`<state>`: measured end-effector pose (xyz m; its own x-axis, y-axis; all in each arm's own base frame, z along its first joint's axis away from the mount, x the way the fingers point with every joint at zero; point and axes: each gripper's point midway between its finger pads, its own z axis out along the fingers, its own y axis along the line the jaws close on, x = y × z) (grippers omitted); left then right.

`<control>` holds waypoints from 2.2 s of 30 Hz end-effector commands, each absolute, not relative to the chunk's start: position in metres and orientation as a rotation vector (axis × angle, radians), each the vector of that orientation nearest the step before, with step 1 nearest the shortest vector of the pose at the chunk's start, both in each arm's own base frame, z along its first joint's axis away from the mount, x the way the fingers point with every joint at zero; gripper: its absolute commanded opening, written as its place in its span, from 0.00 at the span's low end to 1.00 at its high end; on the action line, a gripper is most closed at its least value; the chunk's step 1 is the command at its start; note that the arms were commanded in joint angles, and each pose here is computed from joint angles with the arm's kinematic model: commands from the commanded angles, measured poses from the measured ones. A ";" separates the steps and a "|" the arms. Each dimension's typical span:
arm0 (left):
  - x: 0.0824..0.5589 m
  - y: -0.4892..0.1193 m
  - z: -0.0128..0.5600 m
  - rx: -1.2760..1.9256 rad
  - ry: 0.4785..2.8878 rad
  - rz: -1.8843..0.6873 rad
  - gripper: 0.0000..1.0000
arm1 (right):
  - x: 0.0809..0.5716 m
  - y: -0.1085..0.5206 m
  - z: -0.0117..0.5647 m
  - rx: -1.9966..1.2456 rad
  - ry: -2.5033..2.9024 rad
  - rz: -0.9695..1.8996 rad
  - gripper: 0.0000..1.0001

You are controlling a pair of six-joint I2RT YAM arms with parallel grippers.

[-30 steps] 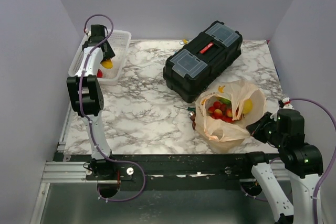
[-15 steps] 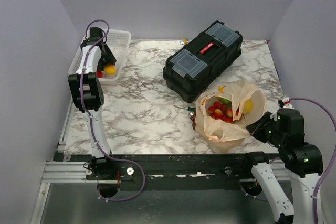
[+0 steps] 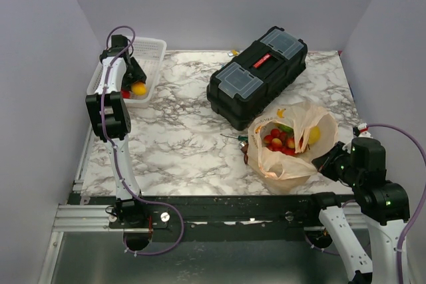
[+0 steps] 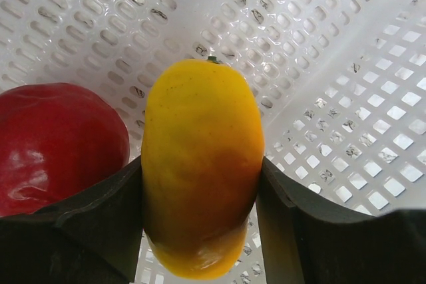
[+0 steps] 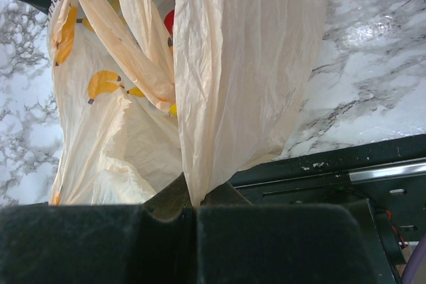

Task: Take the fake fruits out of the plastic bag
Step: Place the fake fruit in the bin, then take out the fake fruit from the plastic bag.

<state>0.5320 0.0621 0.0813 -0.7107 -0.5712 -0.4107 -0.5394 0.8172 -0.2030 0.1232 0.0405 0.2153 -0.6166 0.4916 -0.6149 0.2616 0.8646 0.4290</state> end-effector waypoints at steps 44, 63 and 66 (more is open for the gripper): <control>0.102 -0.393 0.299 0.954 1.921 -1.284 0.78 | 0.123 0.058 0.220 0.509 2.228 0.520 0.01; 0.136 -0.472 0.206 1.159 2.189 -0.982 0.62 | 0.112 0.067 0.197 0.520 2.272 0.584 0.01; 0.153 -0.474 0.187 1.128 2.230 -0.860 0.63 | 0.113 0.069 0.200 0.514 2.273 0.591 0.01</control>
